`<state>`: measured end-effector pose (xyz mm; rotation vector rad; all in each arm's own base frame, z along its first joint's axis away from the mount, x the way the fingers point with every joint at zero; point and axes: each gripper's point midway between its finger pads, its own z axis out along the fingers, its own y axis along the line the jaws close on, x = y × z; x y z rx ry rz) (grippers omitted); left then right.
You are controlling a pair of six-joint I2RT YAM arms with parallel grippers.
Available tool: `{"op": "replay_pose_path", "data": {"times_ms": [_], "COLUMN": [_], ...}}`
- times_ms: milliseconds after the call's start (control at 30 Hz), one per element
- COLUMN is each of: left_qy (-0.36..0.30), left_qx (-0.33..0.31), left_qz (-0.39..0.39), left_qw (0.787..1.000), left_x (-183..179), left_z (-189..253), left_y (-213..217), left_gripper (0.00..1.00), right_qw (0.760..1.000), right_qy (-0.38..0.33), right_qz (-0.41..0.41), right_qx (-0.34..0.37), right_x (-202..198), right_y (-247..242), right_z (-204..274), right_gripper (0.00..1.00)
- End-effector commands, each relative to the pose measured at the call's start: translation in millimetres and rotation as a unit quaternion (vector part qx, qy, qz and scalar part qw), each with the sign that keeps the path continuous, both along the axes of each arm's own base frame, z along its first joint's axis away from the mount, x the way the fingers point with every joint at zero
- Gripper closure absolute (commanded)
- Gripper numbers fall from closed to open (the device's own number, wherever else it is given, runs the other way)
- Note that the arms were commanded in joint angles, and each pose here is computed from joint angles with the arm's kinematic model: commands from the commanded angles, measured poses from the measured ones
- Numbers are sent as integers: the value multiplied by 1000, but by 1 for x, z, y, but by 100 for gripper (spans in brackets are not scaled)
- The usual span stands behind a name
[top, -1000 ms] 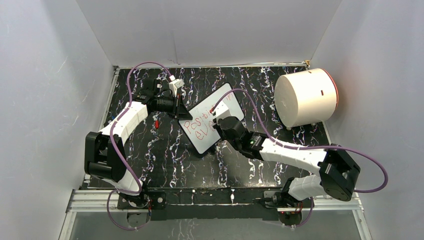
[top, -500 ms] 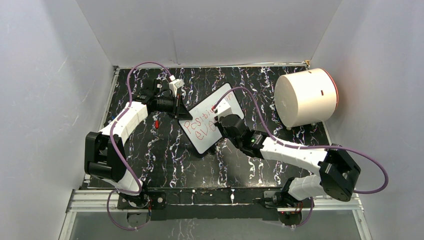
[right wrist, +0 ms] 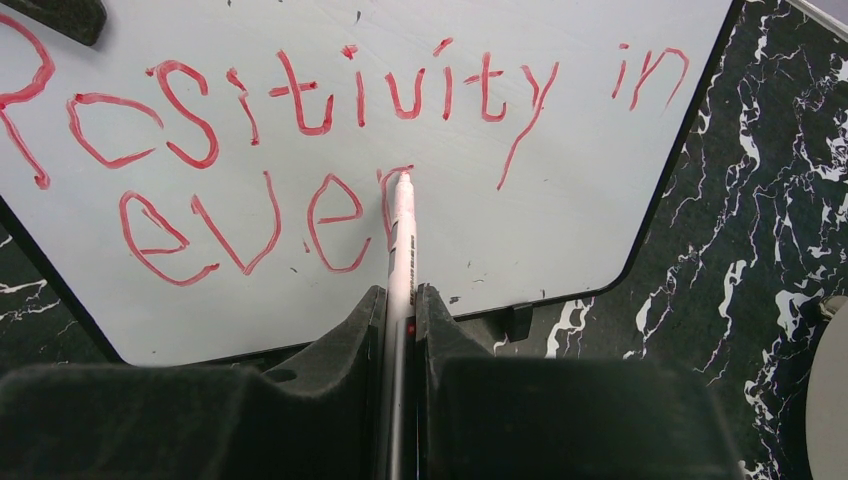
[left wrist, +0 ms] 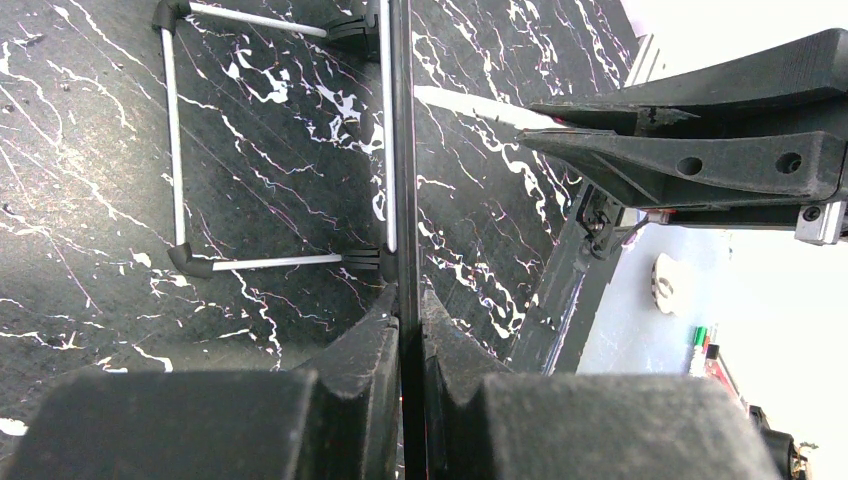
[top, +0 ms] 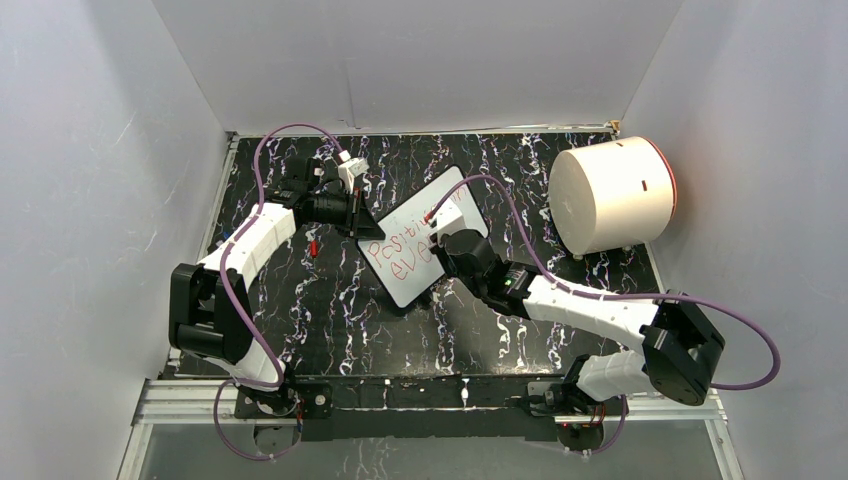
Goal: Write a sentence on the whiteboard
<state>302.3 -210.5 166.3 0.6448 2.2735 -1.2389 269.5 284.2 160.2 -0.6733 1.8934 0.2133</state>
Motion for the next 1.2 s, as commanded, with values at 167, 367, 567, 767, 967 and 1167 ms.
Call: {"op": "replay_pose_path", "data": {"times_ms": [167,367,567,767,967,1167], "left_qy": [53,55,54,54,54,56], "left_qx": [35,35,35,35,35,37], "left_qz": [7,6,7,6,7,7], "left_qw": [998,998,998,998,998,998], "left_x": [-11,-11,-11,-11,-11,-11], "left_z": [-27,-28,-28,-27,-28,-29], "left_y": [5,5,5,5,5,5], "left_gripper": [100,100,100,100,100,100], "right_qw": [1000,1000,1000,1000,999,999], "right_qy": [-10,-2,6,22,33,28], "right_qz": [-6,-6,-4,-9,-16,-19], "right_qx": [15,12,8,-4,-13,-9], "right_x": [7,6,4,0,-5,-5], "right_y": [2,0,-1,-5,-15,-17], "right_z": [6,-1,-6,-20,-30,-26], "right_gripper": [100,100,100,100,100,100]}}
